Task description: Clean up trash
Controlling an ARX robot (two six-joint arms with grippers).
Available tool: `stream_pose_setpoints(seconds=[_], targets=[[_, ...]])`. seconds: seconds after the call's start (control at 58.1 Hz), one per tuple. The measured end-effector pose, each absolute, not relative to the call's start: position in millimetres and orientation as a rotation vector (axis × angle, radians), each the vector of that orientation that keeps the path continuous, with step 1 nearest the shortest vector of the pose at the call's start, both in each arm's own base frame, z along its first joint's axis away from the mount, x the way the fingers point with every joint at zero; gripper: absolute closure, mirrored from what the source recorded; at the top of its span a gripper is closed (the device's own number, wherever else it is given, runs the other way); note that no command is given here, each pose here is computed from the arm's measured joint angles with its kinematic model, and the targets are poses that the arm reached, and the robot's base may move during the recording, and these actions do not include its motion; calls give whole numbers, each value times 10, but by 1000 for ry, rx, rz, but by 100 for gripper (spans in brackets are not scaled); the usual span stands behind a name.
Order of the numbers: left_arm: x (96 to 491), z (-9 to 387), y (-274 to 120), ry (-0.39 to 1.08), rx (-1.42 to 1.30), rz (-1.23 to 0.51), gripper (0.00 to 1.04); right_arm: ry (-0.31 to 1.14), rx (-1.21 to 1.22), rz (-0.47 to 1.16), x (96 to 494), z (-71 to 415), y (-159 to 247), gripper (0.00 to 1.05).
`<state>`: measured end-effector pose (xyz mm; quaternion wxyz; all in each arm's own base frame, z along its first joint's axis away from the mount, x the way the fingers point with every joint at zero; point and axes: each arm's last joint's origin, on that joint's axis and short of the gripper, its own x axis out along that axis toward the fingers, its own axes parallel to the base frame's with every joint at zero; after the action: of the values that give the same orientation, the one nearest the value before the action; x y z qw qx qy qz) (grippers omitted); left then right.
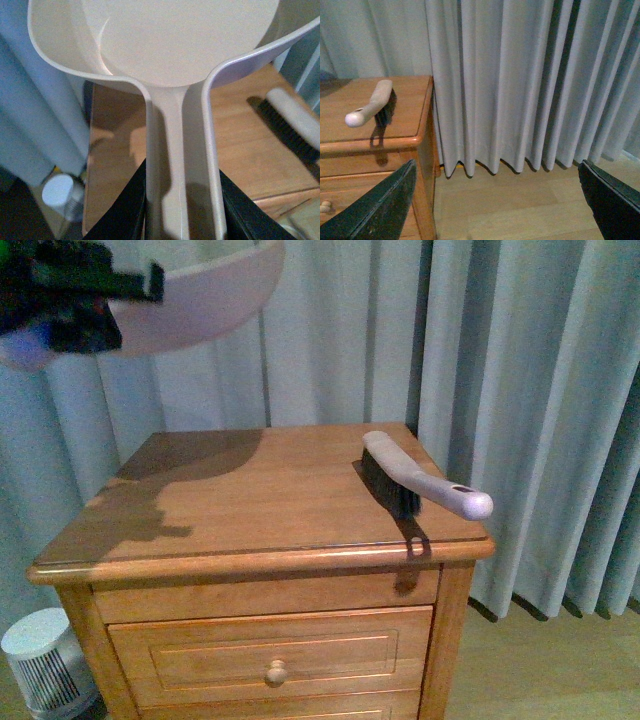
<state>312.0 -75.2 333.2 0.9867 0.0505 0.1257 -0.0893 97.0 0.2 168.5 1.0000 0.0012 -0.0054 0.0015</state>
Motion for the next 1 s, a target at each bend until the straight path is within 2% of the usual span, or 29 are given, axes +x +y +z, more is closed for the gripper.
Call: stream_pose_setpoints(seconds=[0.12,0.206,0.413,0.791,0.998], targets=[[2649,3608,-576,101,97,-236,77,-11,2,3,970,1685,2,7],[2270,3668,-399,25,99,-240,77,-11,2,3,970,1685,2,7],[1732,3606,-247,-42,99,-272,77,-11,2,3,970,1685,2,7],[1047,3359,43,-77,84,-306,77,-11,2,3,970,1685,2,7],[995,3186,148,-48,56,-269,77,-11,3,3,970,1685,2,7]])
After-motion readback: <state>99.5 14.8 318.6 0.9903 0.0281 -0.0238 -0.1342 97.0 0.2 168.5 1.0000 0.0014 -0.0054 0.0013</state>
